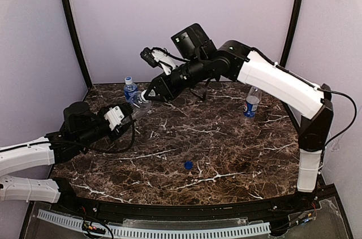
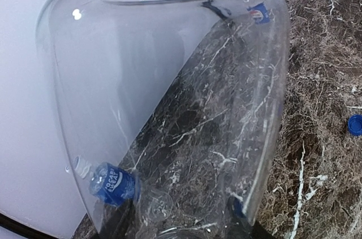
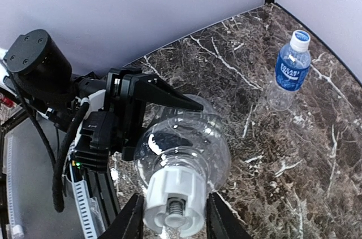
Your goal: Unscrew the bottle caps
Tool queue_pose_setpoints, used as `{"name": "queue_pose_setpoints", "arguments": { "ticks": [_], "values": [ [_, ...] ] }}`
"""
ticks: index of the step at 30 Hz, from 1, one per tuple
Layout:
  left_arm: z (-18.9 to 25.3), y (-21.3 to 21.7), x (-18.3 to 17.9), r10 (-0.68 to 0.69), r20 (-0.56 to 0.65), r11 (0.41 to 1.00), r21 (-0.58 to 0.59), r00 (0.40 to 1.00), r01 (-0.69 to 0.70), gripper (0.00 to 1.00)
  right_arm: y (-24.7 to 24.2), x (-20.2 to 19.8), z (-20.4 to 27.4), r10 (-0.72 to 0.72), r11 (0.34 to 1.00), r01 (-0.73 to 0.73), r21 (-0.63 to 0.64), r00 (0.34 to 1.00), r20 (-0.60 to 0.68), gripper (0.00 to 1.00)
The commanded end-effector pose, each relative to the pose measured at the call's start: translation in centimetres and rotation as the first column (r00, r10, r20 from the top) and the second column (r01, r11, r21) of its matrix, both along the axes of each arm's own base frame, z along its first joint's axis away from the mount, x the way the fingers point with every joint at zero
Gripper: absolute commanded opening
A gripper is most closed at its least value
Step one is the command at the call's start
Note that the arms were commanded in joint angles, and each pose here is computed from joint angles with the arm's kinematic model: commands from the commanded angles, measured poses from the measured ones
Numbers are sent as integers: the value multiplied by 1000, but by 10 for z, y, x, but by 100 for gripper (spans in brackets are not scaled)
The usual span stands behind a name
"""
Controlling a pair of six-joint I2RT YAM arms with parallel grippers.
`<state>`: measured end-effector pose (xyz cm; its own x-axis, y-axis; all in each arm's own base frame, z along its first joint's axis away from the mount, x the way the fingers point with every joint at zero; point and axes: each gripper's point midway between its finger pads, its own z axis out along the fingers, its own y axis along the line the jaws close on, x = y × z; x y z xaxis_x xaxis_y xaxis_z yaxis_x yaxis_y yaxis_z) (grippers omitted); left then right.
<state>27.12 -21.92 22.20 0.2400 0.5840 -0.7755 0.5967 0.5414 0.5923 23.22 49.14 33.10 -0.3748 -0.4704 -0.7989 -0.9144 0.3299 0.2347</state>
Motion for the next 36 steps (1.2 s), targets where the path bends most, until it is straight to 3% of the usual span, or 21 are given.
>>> {"name": "queue_pose_setpoints", "arguments": {
  "ticks": [1, 6, 10, 13, 15, 17, 20, 23, 26, 31, 36],
  "values": [
    [-1, 0, -1, -3, 12, 1000, 0, 1000, 3, 19, 9, -1, -4, 17, 1000, -17, 2, 1000, -12, 30],
    [-1, -1, -2, -13, 10, 1000, -3, 1000, 13, 18, 14, -4, -12, 48, 999, -49, -12, 998, -27, 28],
    [-2, -2, -3, -19, 2, 1000, 0, 1000, 19, 17, 13, -7, -18, 84, 996, -84, -38, 996, -18, 0],
    [-7, -10, -13, -86, -42, 996, -5, 995, 86, 16, 8, -22, -15, 196, 980, -192, -57, 978, 66, 0],
    [-13, -20, -28, -179, -100, 984, -13, 979, 179, 16, 5, -44, -15, 326, 945, -314, -93, 929, 176, 0],
    [-22, -30, -49, -290, -175, 957, -28, 941, 289, 16, -1, -67, -20, 454, 891, -425, -161, 840, 295, 0],
    [-29, -40, -78, -426, -283, 904, -85, 859, 420, 16, -9, -92, -34, 618, 785, -526, -326, 635, 464, 0],
    [-33, -45, -101, -514, -354, 854, -123, 781, 506, 16, -19, -99, -59, 728, 683, -518, -514, 434, 531, 0],
    [-41, -43, -118, -553, -419, 822, -134, 720, 554, 15, -22, -94, -68, 785, 615, -456, -643, 278, 553, 0],
    [-45, -40, -124, -556, -445, 815, -126, 702, 566, 15, -24, -79, -60, 812, 561, -328, -760, 40, 582, 0],
    [-47, -39, -124, -552, -446, 815, -110, 705, 568, 15, -18, -67, -43, 775, 586, -157, -795, -177, 606, 0]
  ]
}}
